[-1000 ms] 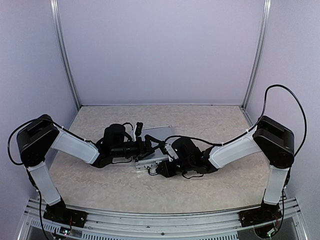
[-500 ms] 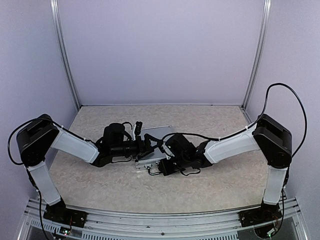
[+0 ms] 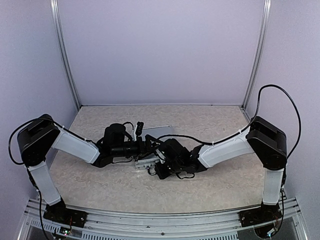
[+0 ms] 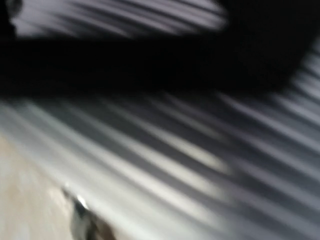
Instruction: Pack up texas hold em set
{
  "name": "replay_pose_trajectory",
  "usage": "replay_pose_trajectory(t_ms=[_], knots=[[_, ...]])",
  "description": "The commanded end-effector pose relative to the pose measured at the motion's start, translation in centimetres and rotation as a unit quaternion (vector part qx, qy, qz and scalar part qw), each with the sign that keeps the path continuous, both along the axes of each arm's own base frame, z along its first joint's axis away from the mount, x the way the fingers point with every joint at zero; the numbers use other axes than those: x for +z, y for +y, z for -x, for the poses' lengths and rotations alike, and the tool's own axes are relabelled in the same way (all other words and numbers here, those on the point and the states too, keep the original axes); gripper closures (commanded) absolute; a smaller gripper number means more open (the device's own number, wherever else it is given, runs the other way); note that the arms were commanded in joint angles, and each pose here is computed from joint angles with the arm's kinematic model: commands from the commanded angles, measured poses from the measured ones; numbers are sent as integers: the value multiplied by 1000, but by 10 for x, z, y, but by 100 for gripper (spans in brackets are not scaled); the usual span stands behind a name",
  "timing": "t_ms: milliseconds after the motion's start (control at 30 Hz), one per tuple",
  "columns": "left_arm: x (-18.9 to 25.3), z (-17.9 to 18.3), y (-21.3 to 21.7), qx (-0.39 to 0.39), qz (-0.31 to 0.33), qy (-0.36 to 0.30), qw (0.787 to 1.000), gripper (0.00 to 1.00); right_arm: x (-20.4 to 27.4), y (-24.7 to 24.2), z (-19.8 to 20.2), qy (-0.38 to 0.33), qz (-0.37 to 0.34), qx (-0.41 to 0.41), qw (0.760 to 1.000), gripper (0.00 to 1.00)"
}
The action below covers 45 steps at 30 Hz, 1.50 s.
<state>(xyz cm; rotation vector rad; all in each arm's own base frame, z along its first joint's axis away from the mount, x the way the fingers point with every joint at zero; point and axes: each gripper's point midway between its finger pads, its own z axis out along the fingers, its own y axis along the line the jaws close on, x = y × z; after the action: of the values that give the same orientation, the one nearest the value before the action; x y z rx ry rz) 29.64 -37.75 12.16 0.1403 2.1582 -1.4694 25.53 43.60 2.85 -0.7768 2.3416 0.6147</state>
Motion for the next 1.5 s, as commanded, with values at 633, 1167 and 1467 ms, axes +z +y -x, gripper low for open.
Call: replay_pose_trajectory(t_ms=[633, 1167, 1467], knots=[[40, 8, 58, 57, -83, -46, 994, 1, 137, -138, 32, -85, -48, -110, 989, 0], [110, 88, 188, 147, -138, -163, 966, 1, 211, -275, 76, -174, -195, -207, 943, 0], [156, 113, 221, 214, -67, -214, 951, 1, 215, -279, 79, -194, -208, -196, 938, 0]])
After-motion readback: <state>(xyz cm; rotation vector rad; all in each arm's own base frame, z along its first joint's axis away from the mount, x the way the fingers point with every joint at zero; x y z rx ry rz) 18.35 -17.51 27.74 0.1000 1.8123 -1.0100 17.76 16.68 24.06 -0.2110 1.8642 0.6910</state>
